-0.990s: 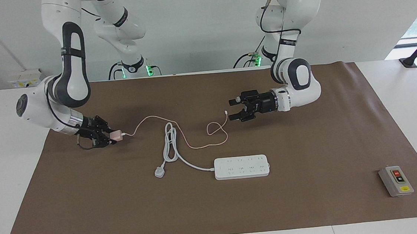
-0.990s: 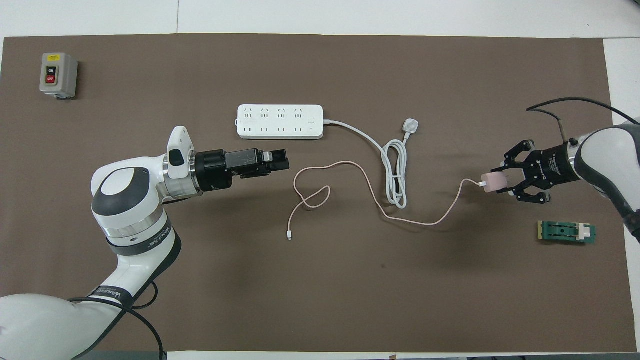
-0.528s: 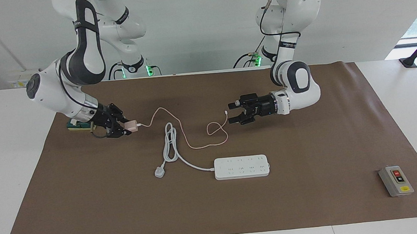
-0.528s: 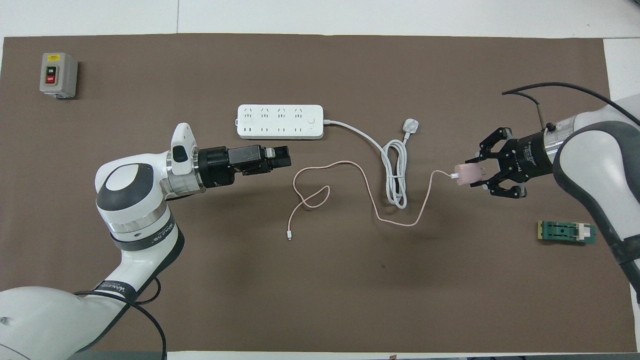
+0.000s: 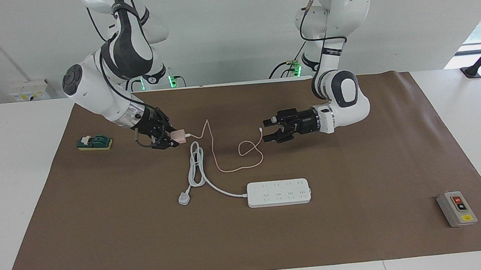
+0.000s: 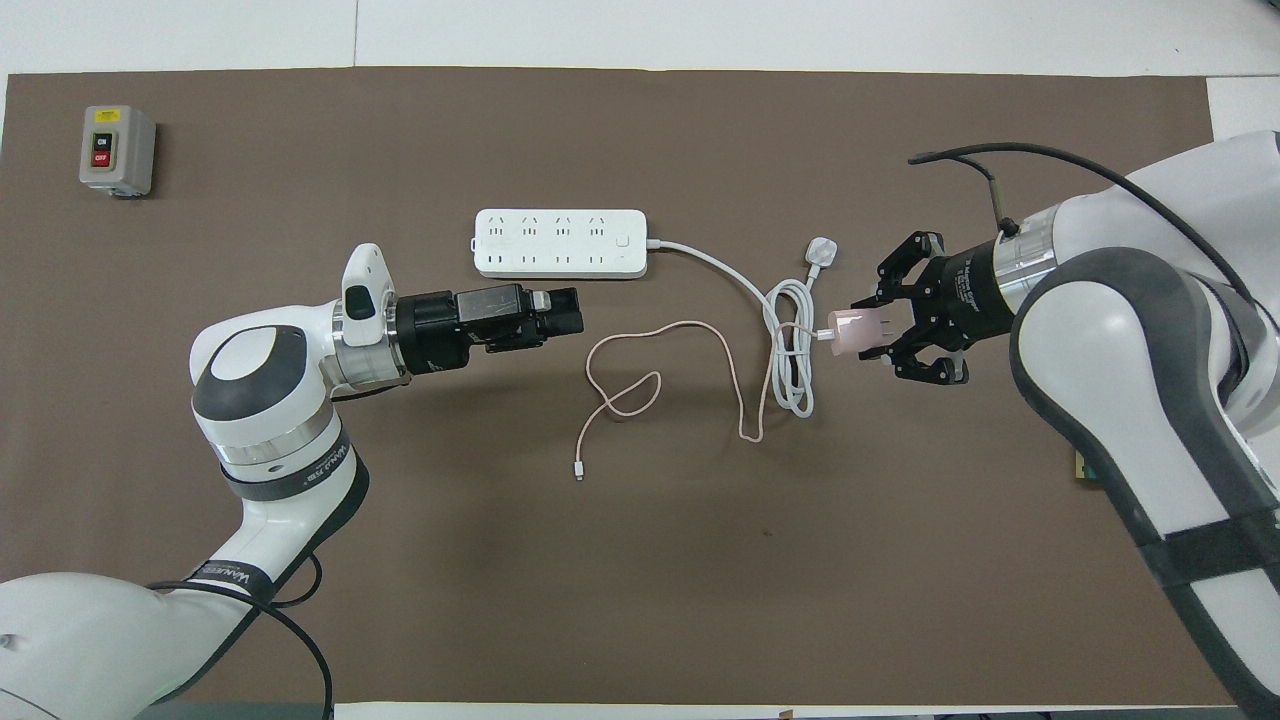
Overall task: Plug charger into power strip
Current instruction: 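Carry the pink charger with the right gripper toward the held power strip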
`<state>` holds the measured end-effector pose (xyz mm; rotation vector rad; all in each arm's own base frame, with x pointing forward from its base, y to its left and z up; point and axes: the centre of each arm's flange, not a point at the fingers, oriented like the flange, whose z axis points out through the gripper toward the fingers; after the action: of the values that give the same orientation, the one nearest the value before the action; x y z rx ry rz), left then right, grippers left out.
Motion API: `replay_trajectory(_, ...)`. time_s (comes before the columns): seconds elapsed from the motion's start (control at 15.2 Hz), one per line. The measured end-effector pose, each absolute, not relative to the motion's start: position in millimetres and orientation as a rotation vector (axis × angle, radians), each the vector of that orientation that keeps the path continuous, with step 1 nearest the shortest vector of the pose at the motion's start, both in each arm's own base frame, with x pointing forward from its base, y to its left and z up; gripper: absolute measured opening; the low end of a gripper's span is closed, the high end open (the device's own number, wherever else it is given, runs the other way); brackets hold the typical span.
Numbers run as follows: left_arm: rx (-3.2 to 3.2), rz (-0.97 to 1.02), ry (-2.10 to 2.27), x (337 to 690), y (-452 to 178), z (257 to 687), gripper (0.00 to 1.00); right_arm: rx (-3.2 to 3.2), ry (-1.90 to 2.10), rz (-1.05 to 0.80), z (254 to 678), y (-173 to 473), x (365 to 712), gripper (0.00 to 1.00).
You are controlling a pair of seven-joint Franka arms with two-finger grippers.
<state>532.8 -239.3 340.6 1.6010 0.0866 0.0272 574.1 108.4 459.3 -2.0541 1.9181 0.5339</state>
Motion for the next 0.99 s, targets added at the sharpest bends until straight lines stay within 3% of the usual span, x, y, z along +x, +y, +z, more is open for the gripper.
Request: replay_trajectory(0.99, 1.614, 0.031, 0.059, 541.1, -271.3, 344.7, 0.98, -1.895, 1.958, 0.429, 467.5, 253.7, 567.8, 0.47)
